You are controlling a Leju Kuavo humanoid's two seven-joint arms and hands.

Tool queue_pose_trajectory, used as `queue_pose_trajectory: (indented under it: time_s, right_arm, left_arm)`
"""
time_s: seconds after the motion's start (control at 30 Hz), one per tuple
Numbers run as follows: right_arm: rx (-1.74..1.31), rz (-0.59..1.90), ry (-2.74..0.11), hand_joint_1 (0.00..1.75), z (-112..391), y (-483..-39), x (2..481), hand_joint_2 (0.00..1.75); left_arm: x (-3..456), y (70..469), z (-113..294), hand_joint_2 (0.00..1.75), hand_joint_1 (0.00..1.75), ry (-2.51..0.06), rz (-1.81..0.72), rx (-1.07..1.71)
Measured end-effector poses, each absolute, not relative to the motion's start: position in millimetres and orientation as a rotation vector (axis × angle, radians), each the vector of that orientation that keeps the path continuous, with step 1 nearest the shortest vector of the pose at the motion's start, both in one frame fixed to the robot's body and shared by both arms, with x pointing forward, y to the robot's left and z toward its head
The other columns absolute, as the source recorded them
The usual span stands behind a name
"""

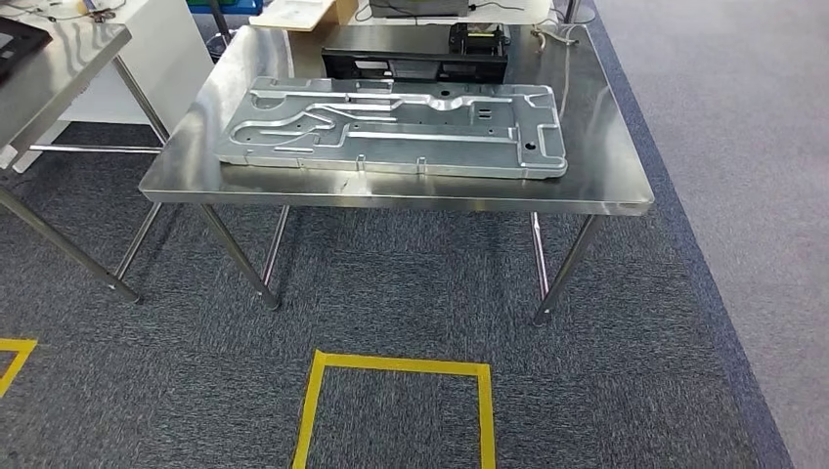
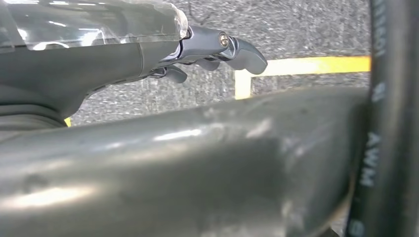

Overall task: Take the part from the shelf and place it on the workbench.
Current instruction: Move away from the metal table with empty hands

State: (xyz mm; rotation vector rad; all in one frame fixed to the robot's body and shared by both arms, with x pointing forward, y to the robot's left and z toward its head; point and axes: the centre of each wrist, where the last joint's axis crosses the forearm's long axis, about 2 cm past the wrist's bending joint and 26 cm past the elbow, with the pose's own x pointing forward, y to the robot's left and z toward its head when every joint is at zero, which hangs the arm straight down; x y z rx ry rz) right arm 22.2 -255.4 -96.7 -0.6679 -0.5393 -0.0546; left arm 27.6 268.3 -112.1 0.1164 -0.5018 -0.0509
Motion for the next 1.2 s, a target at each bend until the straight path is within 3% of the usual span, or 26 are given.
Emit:
queue_pose_trajectory:
  time_s: [0.53, 1.2]
  right_arm:
    - [-0.46, -0.186, -0.215, 0.0, -104, -230, 15, 0.0]
    - [-0.348, -0.178, -0.173, 0.0, -106, -226, 12, 0.0]
  left_arm:
    - [29, 267, -112, 0.0, 0.0, -0.5, -0.076, 0.121]
    - [28, 263, -112, 0.0, 0.0, -0.493, -0.086, 0.124]
